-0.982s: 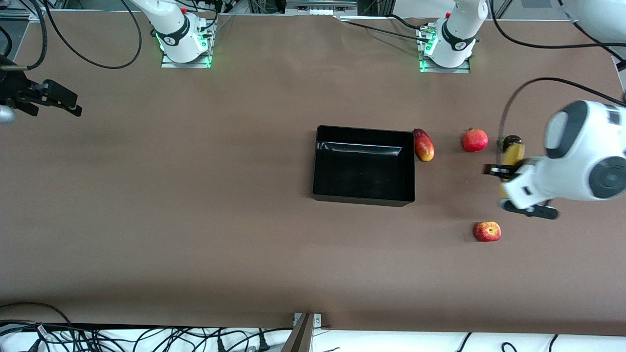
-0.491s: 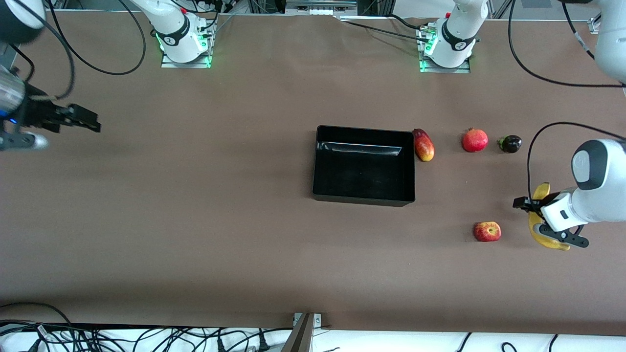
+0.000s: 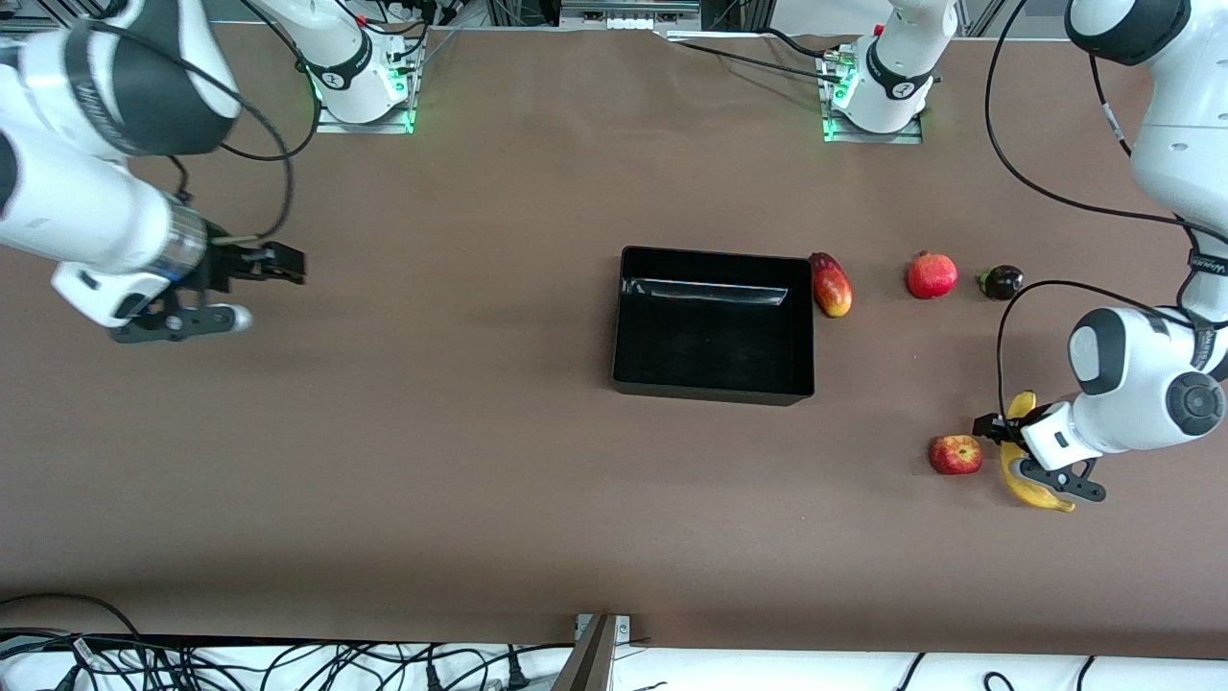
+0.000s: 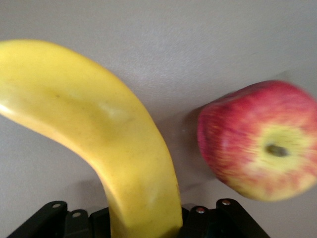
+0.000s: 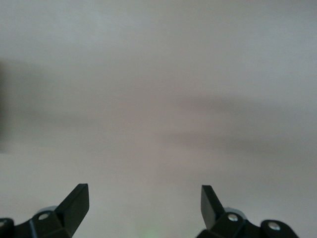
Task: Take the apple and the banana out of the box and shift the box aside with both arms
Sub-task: 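Release the banana with the left gripper while the right gripper reaches the tray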
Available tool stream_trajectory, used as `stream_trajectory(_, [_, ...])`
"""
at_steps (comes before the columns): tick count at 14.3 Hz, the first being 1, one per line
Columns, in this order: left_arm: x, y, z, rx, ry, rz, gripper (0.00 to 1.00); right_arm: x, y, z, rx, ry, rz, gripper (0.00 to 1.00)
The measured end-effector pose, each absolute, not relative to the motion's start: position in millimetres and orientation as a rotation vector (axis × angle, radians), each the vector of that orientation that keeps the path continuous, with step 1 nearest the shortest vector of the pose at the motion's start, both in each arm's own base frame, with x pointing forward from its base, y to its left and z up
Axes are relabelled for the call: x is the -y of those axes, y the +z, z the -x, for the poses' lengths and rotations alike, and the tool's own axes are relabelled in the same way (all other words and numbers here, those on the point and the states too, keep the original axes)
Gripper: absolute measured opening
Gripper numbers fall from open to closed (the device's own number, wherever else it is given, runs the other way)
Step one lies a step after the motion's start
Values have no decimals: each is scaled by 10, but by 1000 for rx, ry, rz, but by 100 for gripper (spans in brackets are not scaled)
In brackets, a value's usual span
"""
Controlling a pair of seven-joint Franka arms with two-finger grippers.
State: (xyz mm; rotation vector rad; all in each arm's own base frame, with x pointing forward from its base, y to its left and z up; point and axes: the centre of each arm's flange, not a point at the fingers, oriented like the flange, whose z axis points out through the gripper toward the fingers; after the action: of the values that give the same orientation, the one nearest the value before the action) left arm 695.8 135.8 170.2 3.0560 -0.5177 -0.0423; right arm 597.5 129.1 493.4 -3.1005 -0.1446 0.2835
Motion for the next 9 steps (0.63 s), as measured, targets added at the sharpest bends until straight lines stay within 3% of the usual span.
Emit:
stream_trajectory(7, [-1583,1552,-6898,576,-65,-3090,2,-2760,4332,-5985,-127,147,3010,100])
stream_trajectory(8, [-1617,1545,-6889,588,-69,-3092,4,-2993,4198,-5955,-151,128,3005,100])
stream_trajectory(9, [-1652,1541,-6880,595,-73,-3095,15,-3237,4048,-5907,-170,110,3002,100])
